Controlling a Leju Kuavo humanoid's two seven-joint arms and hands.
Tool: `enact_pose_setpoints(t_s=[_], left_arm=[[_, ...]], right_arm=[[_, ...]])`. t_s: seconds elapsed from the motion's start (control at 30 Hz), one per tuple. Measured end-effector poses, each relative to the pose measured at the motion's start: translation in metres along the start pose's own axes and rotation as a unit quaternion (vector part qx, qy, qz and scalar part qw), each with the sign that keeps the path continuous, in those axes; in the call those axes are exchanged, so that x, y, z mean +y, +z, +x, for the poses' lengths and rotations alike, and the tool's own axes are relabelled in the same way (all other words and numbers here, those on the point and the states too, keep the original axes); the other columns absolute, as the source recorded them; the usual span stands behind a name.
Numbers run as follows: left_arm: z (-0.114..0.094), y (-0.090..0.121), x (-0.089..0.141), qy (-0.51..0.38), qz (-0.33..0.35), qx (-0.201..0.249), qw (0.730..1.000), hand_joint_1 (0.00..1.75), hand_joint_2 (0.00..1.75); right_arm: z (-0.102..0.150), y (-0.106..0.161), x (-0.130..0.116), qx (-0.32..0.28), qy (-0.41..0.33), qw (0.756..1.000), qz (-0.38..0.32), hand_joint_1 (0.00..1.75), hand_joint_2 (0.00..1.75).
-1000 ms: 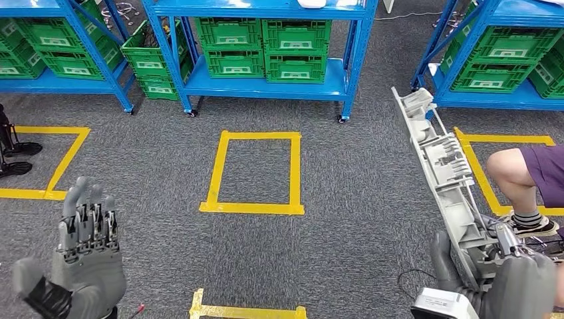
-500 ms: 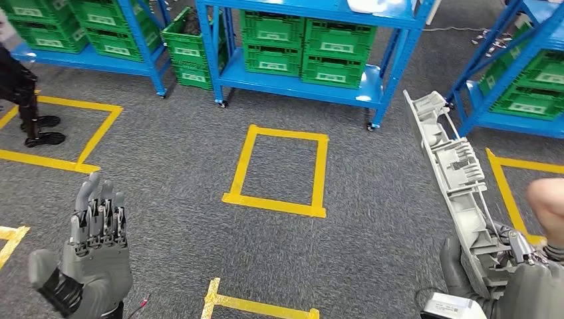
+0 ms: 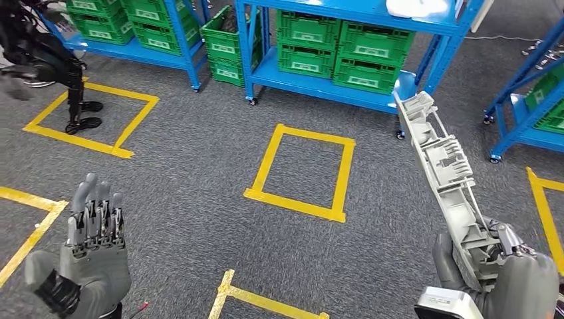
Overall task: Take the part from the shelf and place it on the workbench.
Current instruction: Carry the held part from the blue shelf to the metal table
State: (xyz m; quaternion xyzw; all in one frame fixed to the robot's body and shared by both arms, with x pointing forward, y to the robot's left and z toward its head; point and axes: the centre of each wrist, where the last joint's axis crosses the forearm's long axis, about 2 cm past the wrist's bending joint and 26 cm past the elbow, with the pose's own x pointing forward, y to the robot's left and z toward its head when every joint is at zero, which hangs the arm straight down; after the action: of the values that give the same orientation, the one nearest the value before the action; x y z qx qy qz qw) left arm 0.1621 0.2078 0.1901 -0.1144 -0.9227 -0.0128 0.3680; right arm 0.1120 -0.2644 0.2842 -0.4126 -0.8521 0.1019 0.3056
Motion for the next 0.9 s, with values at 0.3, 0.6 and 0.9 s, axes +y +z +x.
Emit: enact_pose_setpoints(t_s=[0.3,0.6,0.9], left_arm=[[0.001,-0.001,0.002,-0.003,0.000,-0.005,1.000,0.00,0.00],[0.003,-0.004,0.006,-0.019,0.003,-0.015,1.000,0.00,0.00],[0.010,-0.001,0.011,-0.046,0.027,-0.030,0.998,0.00,0.00]], right_arm=[[-0.002,-0.002,0.003,-0.005,-0.005,1.000,0.007,1.75,1.75],[-0.004,-0.004,0.007,-0.009,-0.017,1.000,0.014,1.75,1.75],[-0.007,-0.011,0.012,-0.027,-0.033,0.999,0.025,1.75,1.75]])
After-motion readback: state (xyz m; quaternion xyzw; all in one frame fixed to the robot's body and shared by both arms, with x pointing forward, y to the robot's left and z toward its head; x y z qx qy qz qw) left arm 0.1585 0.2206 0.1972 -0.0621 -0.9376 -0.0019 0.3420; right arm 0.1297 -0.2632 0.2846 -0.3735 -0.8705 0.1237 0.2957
